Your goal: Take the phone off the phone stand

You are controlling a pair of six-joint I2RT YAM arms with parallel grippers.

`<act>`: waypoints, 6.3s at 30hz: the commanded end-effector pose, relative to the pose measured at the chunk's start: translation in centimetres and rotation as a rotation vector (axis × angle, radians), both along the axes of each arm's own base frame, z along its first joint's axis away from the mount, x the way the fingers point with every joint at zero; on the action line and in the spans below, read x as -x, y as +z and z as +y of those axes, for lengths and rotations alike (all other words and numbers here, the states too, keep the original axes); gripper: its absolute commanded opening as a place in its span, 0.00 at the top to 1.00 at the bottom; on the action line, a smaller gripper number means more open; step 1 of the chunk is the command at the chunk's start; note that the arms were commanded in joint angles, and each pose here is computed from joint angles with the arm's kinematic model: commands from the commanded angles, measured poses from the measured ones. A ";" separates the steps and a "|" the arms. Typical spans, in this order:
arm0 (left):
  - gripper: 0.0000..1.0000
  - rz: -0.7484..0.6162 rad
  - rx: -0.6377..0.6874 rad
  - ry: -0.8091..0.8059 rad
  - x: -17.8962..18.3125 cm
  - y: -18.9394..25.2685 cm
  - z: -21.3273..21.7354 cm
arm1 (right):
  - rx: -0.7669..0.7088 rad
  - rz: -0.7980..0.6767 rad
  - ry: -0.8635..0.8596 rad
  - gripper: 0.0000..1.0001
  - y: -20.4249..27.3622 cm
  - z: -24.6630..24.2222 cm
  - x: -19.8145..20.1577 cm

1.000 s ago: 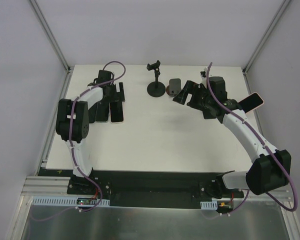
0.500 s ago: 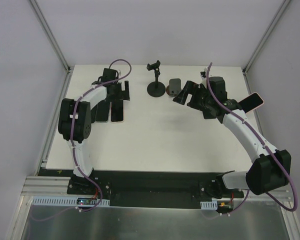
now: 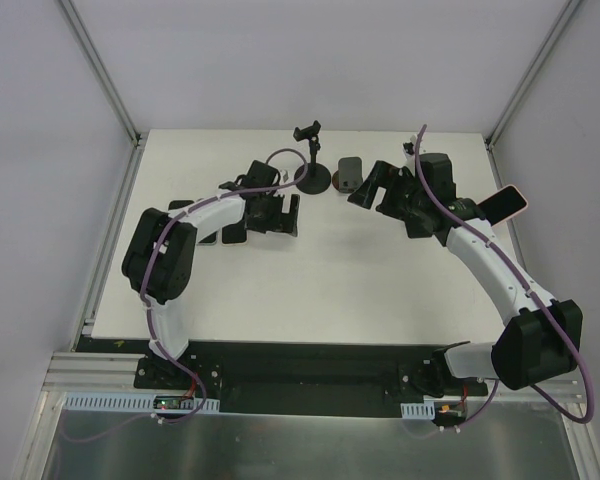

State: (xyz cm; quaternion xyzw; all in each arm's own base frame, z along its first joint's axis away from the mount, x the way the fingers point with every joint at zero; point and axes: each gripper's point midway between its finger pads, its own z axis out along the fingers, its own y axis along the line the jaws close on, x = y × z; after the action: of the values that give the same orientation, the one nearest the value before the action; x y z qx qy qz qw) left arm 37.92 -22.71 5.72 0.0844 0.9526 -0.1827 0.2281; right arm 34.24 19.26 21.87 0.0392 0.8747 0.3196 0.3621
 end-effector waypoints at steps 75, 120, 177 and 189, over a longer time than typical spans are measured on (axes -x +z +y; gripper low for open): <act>0.01 -0.550 -0.173 0.226 10.1 10.3 14.9 | 0.553 -0.055 -0.069 0.41 -8.3 -15.5 -16.2; 0.01 -0.550 -0.134 0.219 9.9 11.0 14.2 | 0.554 -0.345 -0.292 0.04 3.4 -11.0 -24.3; 0.01 -0.684 -0.154 0.246 10.4 13.5 15.0 | 0.608 0.159 -1.380 0.04 -2.8 -36.6 -6.1; 0.01 -0.670 -0.166 0.227 10.2 12.9 14.7 | 0.637 0.195 -1.416 0.04 -3.6 -37.3 -7.2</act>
State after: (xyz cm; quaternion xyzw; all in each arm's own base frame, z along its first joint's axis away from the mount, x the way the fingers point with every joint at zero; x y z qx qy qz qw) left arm 27.26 -7.78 18.06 0.0437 0.8480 -0.0430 0.5264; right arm 41.00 -17.20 16.95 0.4933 0.7401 -0.2486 0.3835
